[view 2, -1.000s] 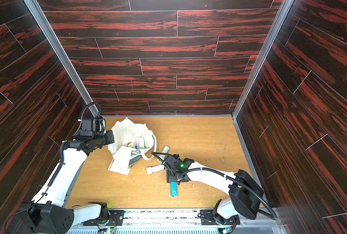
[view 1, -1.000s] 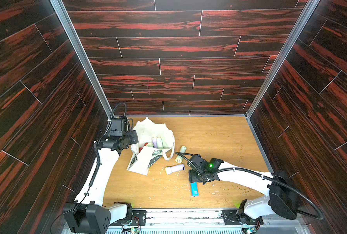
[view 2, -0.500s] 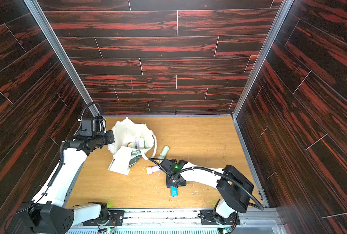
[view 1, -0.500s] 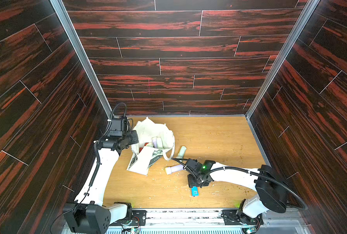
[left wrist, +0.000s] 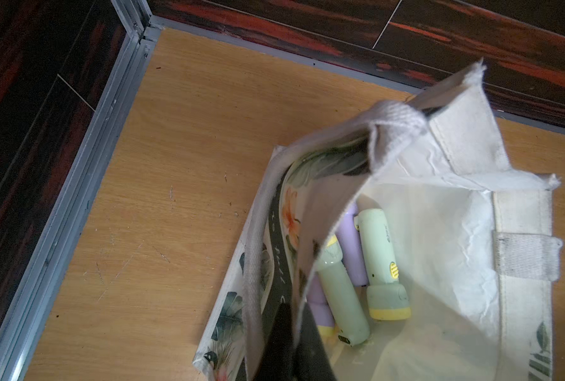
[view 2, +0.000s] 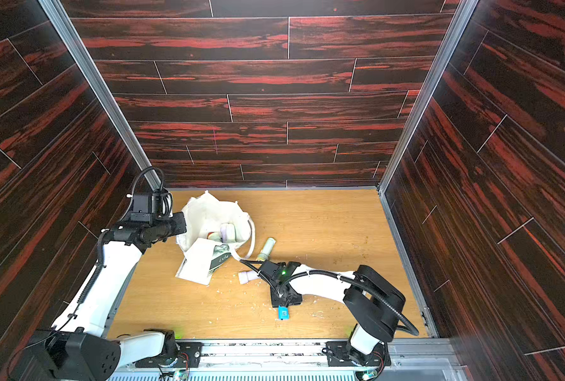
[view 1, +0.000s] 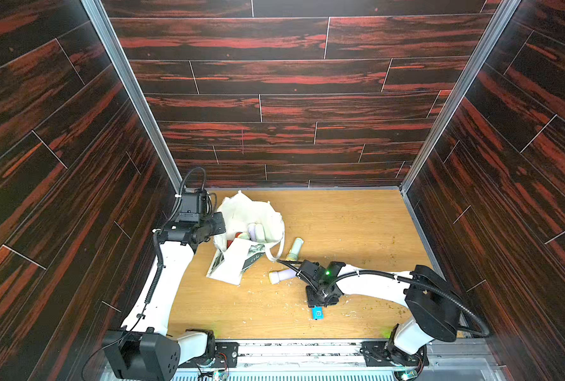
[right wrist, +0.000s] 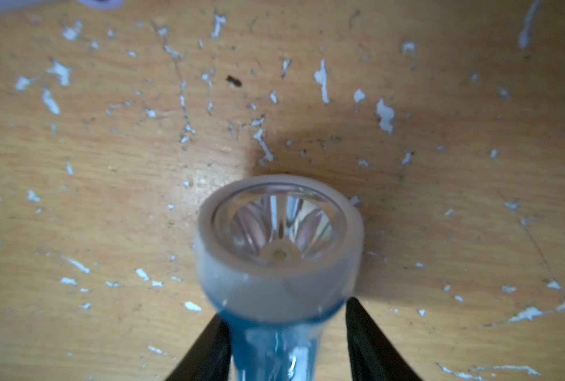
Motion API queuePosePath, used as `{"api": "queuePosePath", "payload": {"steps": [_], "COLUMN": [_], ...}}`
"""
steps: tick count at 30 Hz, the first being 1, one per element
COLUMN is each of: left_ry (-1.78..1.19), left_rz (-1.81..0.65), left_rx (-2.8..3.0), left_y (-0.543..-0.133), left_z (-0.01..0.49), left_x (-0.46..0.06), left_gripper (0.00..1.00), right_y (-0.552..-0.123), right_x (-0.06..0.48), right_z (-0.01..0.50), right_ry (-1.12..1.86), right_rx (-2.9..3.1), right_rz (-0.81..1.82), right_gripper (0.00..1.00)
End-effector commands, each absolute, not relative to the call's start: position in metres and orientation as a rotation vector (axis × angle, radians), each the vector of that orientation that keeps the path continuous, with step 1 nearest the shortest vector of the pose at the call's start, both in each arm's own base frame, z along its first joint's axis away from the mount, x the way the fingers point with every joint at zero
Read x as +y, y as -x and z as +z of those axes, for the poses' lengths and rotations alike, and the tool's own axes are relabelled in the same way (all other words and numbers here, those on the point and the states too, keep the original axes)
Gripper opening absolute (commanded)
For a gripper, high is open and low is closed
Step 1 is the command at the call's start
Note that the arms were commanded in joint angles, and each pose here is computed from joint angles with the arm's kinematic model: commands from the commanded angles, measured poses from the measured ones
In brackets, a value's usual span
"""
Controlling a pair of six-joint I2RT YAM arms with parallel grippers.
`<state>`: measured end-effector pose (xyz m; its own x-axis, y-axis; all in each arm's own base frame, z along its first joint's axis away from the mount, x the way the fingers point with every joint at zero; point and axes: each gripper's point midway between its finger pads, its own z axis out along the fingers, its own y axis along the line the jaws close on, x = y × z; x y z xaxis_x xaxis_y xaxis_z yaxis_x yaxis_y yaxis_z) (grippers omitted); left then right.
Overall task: Put the flashlights into the tote bags
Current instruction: Pick up the flashlight from the center of the board.
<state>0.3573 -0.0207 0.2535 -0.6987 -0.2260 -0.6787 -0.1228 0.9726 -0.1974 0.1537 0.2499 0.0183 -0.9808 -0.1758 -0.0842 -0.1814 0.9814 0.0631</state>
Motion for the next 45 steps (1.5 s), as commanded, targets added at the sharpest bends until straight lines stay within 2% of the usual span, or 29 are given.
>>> {"api": "queuePosePath", "payload": {"steps": [1, 5, 14, 24, 29, 45], "left_ry": [0.246, 0.248, 0.236, 0.204, 0.163, 0.055], "left_rz": [-0.182, -0.177, -0.223, -0.315, -0.399, -0.708], "left_rx": [2.351, 2.347, 2.355, 2.350, 2.331, 2.273], "left_y": [-0.352, -0.351, -0.352, -0.354, -0.355, -0.351], "left_z": [0.256, 0.257, 0.255, 0.257, 0.261, 0.274], "left_x": [-0.021, -0.020, -0.026, -0.039, -0.051, -0.092], "left_gripper": [0.00, 0.00, 0.00, 0.00, 0.00, 0.00], "right_y": [-0.153, -0.154, -0.160, -0.194, -0.210, -0.264], "right_x": [0.251, 0.252, 0.247, 0.240, 0.245, 0.299], "right_z": [0.013, 0.013, 0.024, 0.094, 0.128, 0.242], "right_ry": [0.287, 0.285, 0.253, 0.146, 0.158, 0.419], "right_rx": [3.061, 3.059, 3.004, 2.718, 2.608, 2.288], "right_rz": [0.073, 0.074, 0.078, 0.184, 0.260, 0.605], "right_gripper": [0.52, 0.49, 0.35, 0.16, 0.00, 0.00]}}
